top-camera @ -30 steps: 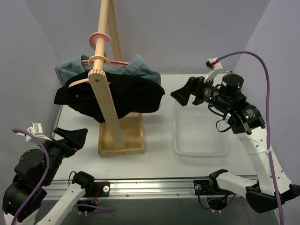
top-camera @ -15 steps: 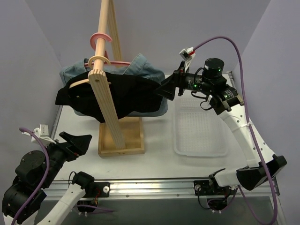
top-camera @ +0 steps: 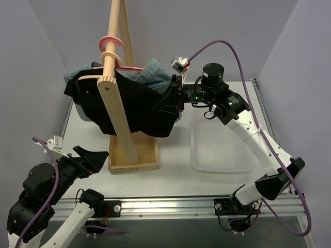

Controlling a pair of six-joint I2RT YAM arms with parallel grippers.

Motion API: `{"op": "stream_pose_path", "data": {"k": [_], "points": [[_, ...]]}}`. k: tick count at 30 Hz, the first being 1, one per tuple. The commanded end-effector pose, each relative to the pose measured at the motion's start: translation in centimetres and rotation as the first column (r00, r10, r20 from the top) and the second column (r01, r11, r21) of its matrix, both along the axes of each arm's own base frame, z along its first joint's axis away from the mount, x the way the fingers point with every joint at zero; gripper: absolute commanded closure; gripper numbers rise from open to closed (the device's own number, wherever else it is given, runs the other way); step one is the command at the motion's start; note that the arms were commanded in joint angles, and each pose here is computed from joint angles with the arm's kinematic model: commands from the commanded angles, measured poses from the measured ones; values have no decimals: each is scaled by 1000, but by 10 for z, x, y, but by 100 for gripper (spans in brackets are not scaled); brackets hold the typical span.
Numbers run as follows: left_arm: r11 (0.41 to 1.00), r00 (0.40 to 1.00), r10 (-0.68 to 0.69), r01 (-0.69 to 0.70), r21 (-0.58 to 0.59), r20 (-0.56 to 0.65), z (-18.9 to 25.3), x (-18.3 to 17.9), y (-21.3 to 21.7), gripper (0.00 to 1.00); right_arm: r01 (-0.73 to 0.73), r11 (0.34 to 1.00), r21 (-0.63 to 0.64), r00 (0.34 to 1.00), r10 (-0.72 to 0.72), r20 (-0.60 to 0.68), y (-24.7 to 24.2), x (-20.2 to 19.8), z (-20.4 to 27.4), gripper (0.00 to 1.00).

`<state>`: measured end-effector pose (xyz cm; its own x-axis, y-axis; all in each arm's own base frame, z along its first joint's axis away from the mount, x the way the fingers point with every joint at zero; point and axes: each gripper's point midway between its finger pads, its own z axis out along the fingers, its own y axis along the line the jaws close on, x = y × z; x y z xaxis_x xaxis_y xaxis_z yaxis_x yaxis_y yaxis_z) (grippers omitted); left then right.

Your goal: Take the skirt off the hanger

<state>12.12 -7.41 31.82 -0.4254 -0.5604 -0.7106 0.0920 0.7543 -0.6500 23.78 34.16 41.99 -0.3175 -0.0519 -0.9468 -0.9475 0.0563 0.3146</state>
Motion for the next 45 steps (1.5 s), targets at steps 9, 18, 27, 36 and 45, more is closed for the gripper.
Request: {"op": "stream_pose_path", "data": {"k": [9,18,27,36,45], "points": [[977,961,-182,201,-73,208,49,-13,-30,6,-34,999,11,982,32,185,24,-2,32,100],[943,924,-320,332,-28,209,55,-18,-50,4,-31,999,-40,982,38,186,61,4,33,100],[917,906,-397,398,28,146,43,-24,-57,0,84,996,36,959,-91,269,57,11,55,100],[897,887,-441,440,37,138,36,-26,-63,11,129,984,124,943,-161,291,43,3,98,100],[853,848,-522,517,67,91,38,-23,-76,15,110,984,138,958,-142,250,68,11,90,100]]}}
